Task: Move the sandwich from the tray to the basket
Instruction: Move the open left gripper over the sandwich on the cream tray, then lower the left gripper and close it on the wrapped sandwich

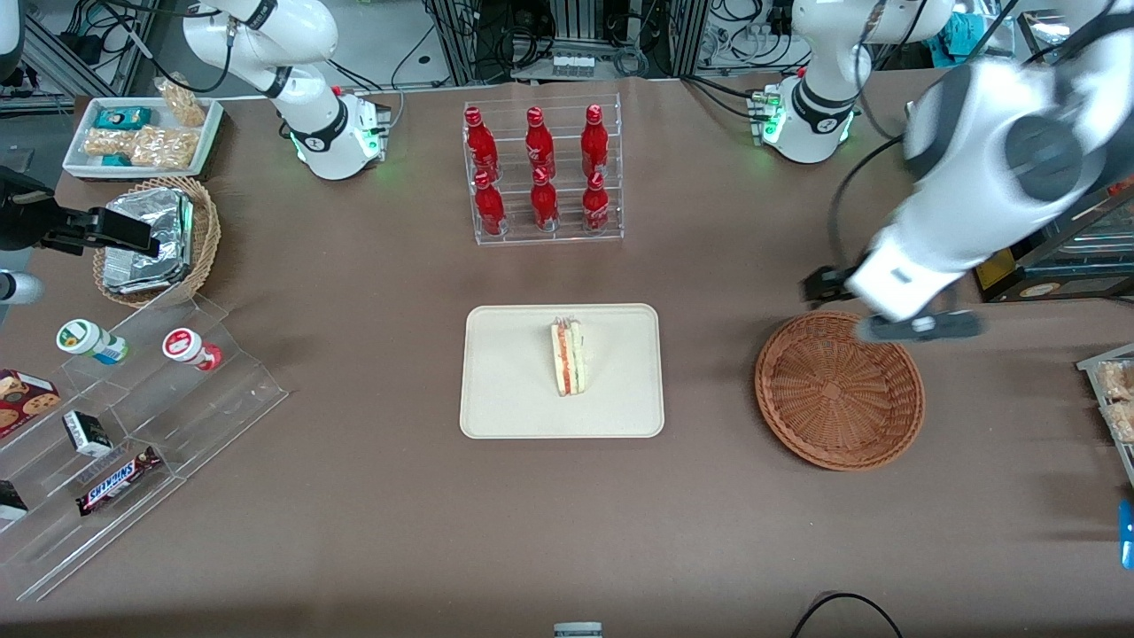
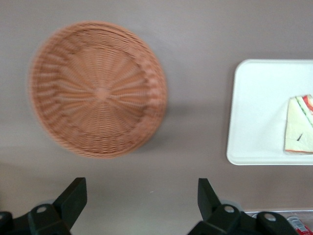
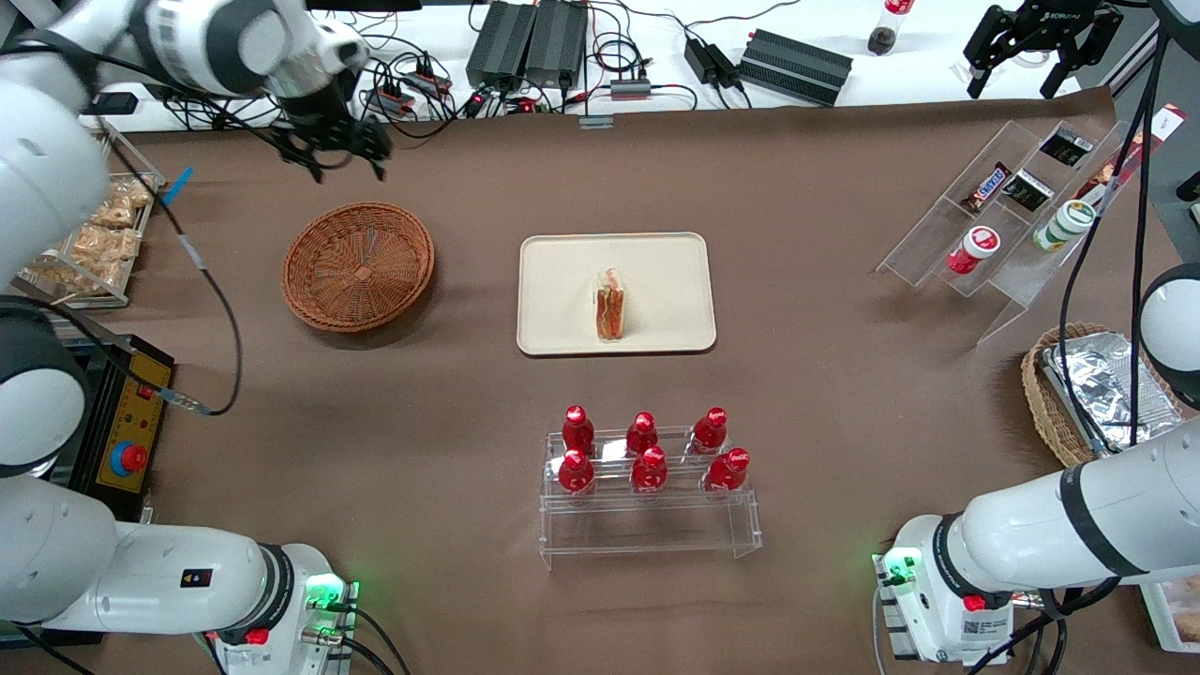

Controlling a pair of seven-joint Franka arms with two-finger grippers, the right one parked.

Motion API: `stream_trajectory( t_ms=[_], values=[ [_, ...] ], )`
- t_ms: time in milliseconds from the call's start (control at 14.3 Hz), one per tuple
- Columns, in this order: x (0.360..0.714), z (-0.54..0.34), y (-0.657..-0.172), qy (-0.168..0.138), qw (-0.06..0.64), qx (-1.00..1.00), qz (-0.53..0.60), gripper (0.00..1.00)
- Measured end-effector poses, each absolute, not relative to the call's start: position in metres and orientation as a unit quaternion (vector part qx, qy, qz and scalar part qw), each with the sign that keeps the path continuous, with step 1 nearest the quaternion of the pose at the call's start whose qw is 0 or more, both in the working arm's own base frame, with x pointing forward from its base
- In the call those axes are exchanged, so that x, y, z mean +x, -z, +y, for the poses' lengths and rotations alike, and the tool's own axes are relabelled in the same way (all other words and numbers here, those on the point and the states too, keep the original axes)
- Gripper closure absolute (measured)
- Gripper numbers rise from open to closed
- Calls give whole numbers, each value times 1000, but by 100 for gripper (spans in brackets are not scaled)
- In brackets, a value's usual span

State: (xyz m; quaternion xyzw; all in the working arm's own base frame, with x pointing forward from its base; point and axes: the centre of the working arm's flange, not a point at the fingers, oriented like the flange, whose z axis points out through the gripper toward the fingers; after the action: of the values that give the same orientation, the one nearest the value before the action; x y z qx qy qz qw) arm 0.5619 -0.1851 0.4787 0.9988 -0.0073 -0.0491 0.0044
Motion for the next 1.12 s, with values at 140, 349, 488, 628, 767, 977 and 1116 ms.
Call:
stream_trajectory(
  t_ms=[140,349,488,628,767,977,1116],
  values=[
    [560,-235,-443,57,6,998,-26,0],
    [552,-308,-397,59,10,998,-25,0],
    [542,-358,-373,64,5,998,-15,0],
    [540,-396,-360,54,-3,999,5,0],
    [552,-421,-349,46,1,998,30,0],
    [559,-456,-321,49,8,998,41,0],
    [550,-484,-302,36,25,998,35,0]
  ],
)
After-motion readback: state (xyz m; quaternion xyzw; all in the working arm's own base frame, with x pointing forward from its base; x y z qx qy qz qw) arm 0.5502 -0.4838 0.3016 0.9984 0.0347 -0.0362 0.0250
